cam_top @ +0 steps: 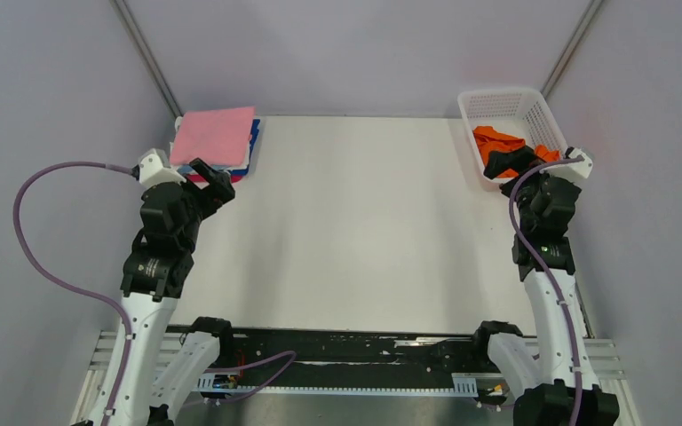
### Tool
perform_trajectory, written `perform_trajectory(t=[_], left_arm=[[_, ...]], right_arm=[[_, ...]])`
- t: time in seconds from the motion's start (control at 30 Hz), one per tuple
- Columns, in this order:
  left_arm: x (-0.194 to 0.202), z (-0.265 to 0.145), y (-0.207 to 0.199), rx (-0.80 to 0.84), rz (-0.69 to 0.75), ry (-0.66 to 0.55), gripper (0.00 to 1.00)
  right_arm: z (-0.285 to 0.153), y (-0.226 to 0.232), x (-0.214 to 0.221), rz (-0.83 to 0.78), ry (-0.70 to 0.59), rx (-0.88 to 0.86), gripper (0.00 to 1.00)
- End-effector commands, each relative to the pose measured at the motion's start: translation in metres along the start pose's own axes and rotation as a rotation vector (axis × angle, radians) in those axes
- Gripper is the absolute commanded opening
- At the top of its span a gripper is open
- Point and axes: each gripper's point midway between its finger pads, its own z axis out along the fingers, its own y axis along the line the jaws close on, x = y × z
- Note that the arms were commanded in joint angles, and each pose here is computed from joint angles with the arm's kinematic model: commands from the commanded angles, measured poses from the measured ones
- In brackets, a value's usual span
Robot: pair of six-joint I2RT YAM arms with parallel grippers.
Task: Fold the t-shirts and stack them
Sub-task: Grab crumpled tshirt from bin with the right arm
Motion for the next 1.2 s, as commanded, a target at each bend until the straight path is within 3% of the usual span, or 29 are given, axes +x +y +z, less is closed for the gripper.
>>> perform_trajectory(t=[0.0,0.13,0.33,0.5,0.6,0.77,0.9,0.97,1.03,1.1,1.13,1.17], left_arm=[[0.006,-0.005,0.003,-0.010,-0.025,0.026,1.00],[0.006,-0.001,0.025,-0.155,-0.083,0.009,1.00],[0.010,0.008,0.014,-0.107,-0.012,0.058,1.00],[0.009,0.015,0.017,-0.120,0.011,0.038,1.00],[0.013,0.022,0.015,-0.115,0.023,0.052,1.00],[0.020,0.032,0.013,-0.113,0.042,0.078,1.00],[0.027,0.040,0.013,-0.108,0.075,0.103,1.00],[0.032,0.044,0.007,-0.076,0.087,0.125,1.00],[0.036,0.047,0.004,-0.063,0.090,0.144,1.00],[0.039,0.048,0.004,-0.067,0.090,0.160,1.00],[0.040,0.049,0.004,-0.070,0.090,0.166,1.00],[0.041,0.048,0.005,-0.072,0.087,0.172,1.00]], right_arm=[[0.005,-0.027,0.018,0.028,0.095,0.159,1.00],[0.037,-0.045,0.010,-0.065,0.066,0.225,1.00],[0.112,-0.071,0.037,-0.009,0.349,0.182,1.00],[0.185,-0.102,0.048,0.006,0.428,0.271,1.00],[0.221,-0.131,0.077,0.026,0.482,0.331,1.00],[0.248,-0.156,0.118,0.050,0.565,0.400,1.00],[0.251,-0.181,0.145,-0.030,0.584,0.504,0.98],[0.251,-0.188,0.157,-0.081,0.609,0.529,0.92],[0.253,-0.194,0.165,-0.118,0.625,0.536,0.77],[0.257,-0.200,0.162,-0.136,0.607,0.562,0.37],[0.258,-0.201,0.156,-0.145,0.591,0.575,0.21],[0.260,-0.199,0.147,-0.154,0.569,0.579,0.12]])
